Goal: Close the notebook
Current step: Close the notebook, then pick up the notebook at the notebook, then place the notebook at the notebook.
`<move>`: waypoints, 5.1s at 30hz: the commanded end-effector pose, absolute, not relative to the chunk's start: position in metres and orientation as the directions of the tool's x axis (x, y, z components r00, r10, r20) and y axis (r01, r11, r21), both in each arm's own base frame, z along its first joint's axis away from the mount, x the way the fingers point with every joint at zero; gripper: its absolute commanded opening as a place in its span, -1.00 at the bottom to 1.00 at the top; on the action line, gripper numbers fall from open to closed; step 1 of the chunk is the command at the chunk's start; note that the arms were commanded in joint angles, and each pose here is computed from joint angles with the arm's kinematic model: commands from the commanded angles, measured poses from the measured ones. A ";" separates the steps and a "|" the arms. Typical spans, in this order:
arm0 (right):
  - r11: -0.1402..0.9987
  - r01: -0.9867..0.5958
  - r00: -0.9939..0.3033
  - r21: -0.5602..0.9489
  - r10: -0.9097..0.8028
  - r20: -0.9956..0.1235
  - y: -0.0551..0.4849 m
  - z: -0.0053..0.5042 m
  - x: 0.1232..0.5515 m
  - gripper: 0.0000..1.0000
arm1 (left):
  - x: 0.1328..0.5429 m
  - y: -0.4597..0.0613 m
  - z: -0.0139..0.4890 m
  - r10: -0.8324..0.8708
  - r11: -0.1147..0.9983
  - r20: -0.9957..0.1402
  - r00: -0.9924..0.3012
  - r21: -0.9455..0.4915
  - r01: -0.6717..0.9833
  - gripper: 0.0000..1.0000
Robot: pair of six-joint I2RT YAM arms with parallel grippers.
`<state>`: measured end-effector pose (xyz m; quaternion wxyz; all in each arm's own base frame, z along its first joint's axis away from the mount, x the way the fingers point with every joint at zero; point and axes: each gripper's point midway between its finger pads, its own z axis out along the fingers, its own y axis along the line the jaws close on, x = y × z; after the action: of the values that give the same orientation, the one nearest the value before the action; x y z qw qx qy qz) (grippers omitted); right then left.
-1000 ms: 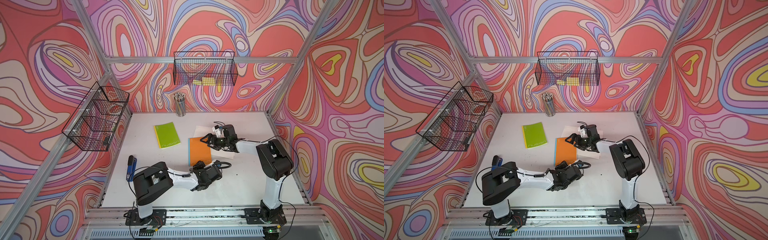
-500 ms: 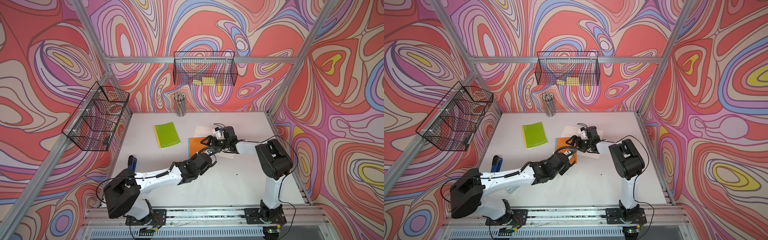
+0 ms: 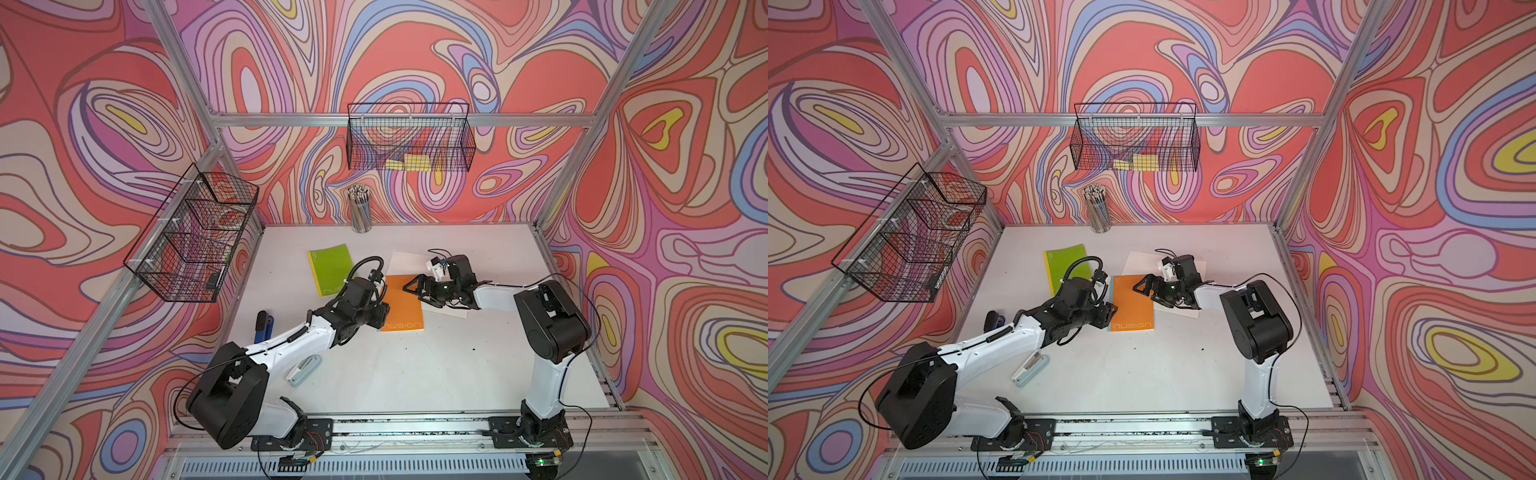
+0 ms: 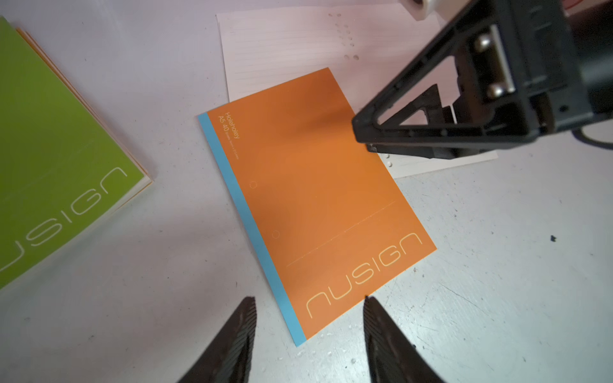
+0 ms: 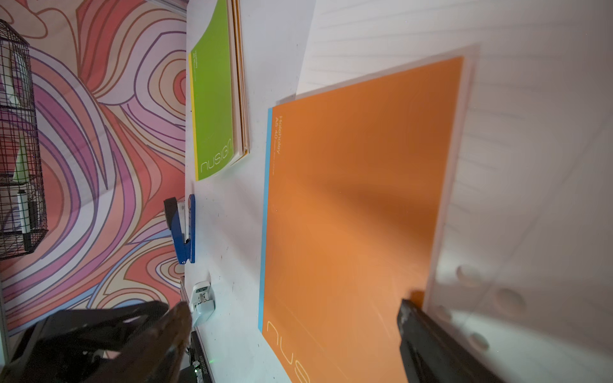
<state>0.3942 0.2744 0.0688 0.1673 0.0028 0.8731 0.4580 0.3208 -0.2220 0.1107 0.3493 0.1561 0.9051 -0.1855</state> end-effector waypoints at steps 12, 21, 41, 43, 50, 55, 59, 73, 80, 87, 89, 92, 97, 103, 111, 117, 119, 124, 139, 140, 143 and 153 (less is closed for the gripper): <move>0.604 -0.151 -0.944 0.782 0.146 -0.295 0.270 0.066 0.386 0.97 | 0.356 -0.222 0.079 -0.212 0.747 -0.417 -0.884 -0.652 0.128 -0.05; 0.604 -0.143 -0.948 0.784 0.144 -0.284 0.270 0.060 0.383 0.97 | 0.371 -0.213 0.056 -0.287 0.743 -0.362 -0.887 -0.668 0.032 -0.08; 0.685 -0.060 -0.959 0.727 0.161 -0.231 0.257 0.032 0.379 0.97 | 0.367 -0.219 0.023 -0.299 0.653 -0.119 -0.947 -0.749 -0.112 -0.01; 0.683 -0.060 -0.960 0.728 0.161 -0.230 0.257 0.032 0.379 0.97 | 0.362 -0.219 0.020 -0.287 0.636 -0.109 -0.952 -0.764 -0.105 -0.01; 0.670 -0.058 -0.960 0.740 0.166 -0.226 0.258 0.033 0.379 0.97 | 0.351 -0.227 0.010 -0.253 0.577 -0.089 -0.963 -0.813 -0.077 -0.10; 0.666 -0.064 -0.959 0.743 0.166 -0.231 0.259 0.035 0.379 0.97 | 0.354 -0.228 0.015 -0.257 0.555 -0.134 -0.957 -0.831 -0.032 -0.54; 0.664 -0.064 -0.959 0.745 0.165 -0.230 0.259 0.034 0.377 0.97 | 0.354 -0.226 0.023 -0.257 0.569 -0.172 -0.951 -0.822 -0.005 -0.86; 0.617 -0.167 -0.932 0.769 0.155 -0.327 0.266 0.077 0.384 0.97 | 0.366 -0.223 0.078 -0.218 0.616 -0.255 -0.942 -0.785 0.069 -1.00; 0.616 -0.202 -0.916 0.761 0.155 -0.369 0.263 0.099 0.383 0.97 | 0.377 -0.204 0.117 -0.201 0.648 -0.267 -0.942 -0.757 0.077 -1.00; 0.613 -0.216 -0.913 0.760 0.149 -0.380 0.263 0.104 0.381 0.97 | 0.396 -0.162 0.149 -0.262 0.653 -0.292 -0.920 -0.756 0.054 -1.00; 0.612 -0.216 -0.915 0.761 0.145 -0.376 0.264 0.102 0.381 0.97 | 0.402 -0.151 0.160 -0.286 0.636 -0.294 -0.912 -0.770 0.049 -1.00; 0.612 -0.216 -0.916 0.760 0.142 -0.375 0.264 0.101 0.380 0.97 | 0.412 -0.133 0.173 -0.322 0.615 -0.292 -0.901 -0.788 0.036 -1.00; 0.614 -0.211 -0.918 0.761 0.142 -0.369 0.264 0.098 0.380 0.97 | 0.427 -0.108 0.191 -0.378 0.575 -0.295 -0.878 -0.817 0.027 -1.00; 0.615 -0.205 -0.921 0.762 0.142 -0.363 0.264 0.094 0.379 0.97 | 0.444 -0.085 0.201 -0.434 0.511 -0.278 -0.857 -0.859 0.020 -1.00; 0.617 -0.197 -0.924 0.762 0.143 -0.354 0.263 0.090 0.378 0.97 | 0.456 -0.058 0.188 -0.447 0.520 -0.256 -0.857 -0.854 -0.016 -1.00; 0.617 -0.195 -0.925 0.762 0.142 -0.352 0.263 0.089 0.377 0.97 | 0.463 -0.042 0.175 -0.463 0.515 -0.237 -0.854 -0.856 -0.042 -1.00; 0.618 -0.193 -0.925 0.762 0.144 -0.351 0.262 0.089 0.377 0.97 | 0.465 -0.039 0.170 -0.466 0.514 -0.230 -0.854 -0.856 -0.049 -1.00; 0.620 -0.190 -0.925 0.761 0.147 -0.350 0.262 0.088 0.377 0.97 | 0.471 -0.033 0.161 -0.469 0.519 -0.223 -0.854 -0.852 -0.063 -1.00; 0.619 -0.182 -0.928 0.764 0.148 -0.342 0.262 0.083 0.377 0.97 | 0.483 -0.022 0.131 -0.466 0.577 -0.215 -0.858 -0.809 -0.111 -1.00; 0.620 -0.183 -0.928 0.763 0.149 -0.343 0.262 0.083 0.377 0.97 | 0.483 -0.021 0.128 -0.464 0.587 -0.216 -0.859 -0.801 -0.116 -1.00; 0.619 -0.183 -0.928 0.764 0.148 -0.342 0.262 0.083 0.377 0.97 | 0.482 -0.018 0.120 -0.463 0.608 -0.216 -0.859 -0.783 -0.131 -1.00; 0.617 -0.180 -0.929 0.766 0.148 -0.338 0.263 0.082 0.376 0.97 | 0.477 -0.003 0.099 -0.453 0.697 -0.230 -0.862 -0.694 -0.181 -1.00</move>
<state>0.3772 0.2642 0.0903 0.1911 -0.0130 0.8769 0.4408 0.4751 -0.0124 0.1022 0.1906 -0.1856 0.8888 -0.3732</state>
